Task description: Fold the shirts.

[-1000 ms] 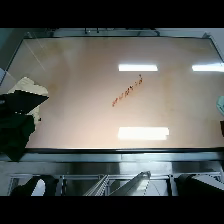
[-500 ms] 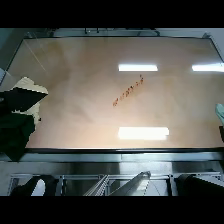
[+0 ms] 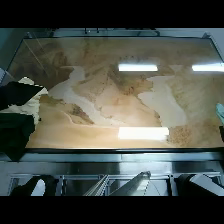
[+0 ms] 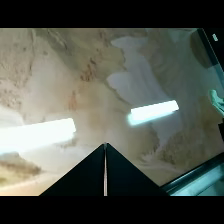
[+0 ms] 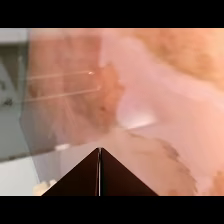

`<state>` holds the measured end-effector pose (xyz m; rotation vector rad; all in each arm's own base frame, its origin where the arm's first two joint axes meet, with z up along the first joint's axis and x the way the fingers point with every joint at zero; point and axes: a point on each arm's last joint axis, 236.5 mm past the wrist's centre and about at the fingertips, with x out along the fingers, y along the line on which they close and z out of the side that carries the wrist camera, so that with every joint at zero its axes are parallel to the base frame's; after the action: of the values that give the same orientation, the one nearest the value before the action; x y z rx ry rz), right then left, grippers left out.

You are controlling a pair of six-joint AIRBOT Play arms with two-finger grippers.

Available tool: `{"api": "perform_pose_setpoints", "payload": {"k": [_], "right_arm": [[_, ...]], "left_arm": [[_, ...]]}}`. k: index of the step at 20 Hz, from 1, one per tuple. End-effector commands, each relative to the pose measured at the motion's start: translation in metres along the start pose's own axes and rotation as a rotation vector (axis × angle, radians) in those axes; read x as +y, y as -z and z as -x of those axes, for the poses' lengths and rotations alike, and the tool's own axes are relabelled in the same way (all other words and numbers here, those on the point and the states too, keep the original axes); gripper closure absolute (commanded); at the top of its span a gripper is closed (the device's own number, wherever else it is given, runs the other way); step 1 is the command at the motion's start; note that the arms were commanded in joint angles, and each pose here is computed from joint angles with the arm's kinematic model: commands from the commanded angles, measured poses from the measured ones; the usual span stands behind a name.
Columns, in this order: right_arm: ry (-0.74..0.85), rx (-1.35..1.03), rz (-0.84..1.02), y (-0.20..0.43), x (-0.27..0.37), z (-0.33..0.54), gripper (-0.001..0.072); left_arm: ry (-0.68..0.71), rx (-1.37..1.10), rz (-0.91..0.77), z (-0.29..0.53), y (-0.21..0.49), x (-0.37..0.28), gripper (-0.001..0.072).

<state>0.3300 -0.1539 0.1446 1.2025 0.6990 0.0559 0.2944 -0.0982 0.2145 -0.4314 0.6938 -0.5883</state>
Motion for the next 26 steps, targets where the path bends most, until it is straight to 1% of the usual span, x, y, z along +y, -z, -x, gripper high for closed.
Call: {"api": "perform_pose_setpoints", "payload": {"k": [1,3,6,9,11,13,15,18,22,26], "right_arm": [[-0.205,0.142,0.372,0.067,0.102,-0.052,0.0692],[-0.135,0.289,0.543,0.123,0.106,-0.077,0.0692],[-0.11,0.399,0.75,0.196,0.12,-0.093,0.0692],[-0.106,0.474,0.899,0.264,0.116,-0.092,0.0693],[-0.099,0.471,0.956,0.297,0.097,-0.093,0.0692],[-0.065,0.418,0.974,0.307,0.072,-0.101,0.0693],[-0.028,0.443,0.951,0.311,0.053,-0.108,0.0692],[-0.046,0.462,0.918,0.315,0.055,-0.113,0.0692],[-0.121,0.475,0.835,0.327,0.073,-0.11,0.0692],[-0.126,0.476,0.83,0.327,0.074,-0.11,0.0692]], "left_arm": [[0.01,0.013,-0.044,0.002,-0.014,-0.004,0.0691],[0.033,0.037,-0.051,-0.004,-0.01,-0.01,0.0692],[0.106,0.111,-0.056,-0.024,0.036,-0.031,0.0692],[0.167,0.165,-0.015,-0.044,0.095,-0.051,0.0692],[0.185,0.164,-0.014,-0.052,0.125,-0.057,0.0692],[0.175,0.169,0.007,-0.056,0.146,-0.056,0.0692],[0.17,0.182,0.034,-0.057,0.159,-0.054,0.0692],[0.18,0.198,0.039,-0.057,0.165,-0.057,0.0691],[0.17,0.168,0.041,-0.059,0.158,-0.055,0.0693],[0.169,0.163,0.041,-0.059,0.157,-0.054,0.0692]]}}
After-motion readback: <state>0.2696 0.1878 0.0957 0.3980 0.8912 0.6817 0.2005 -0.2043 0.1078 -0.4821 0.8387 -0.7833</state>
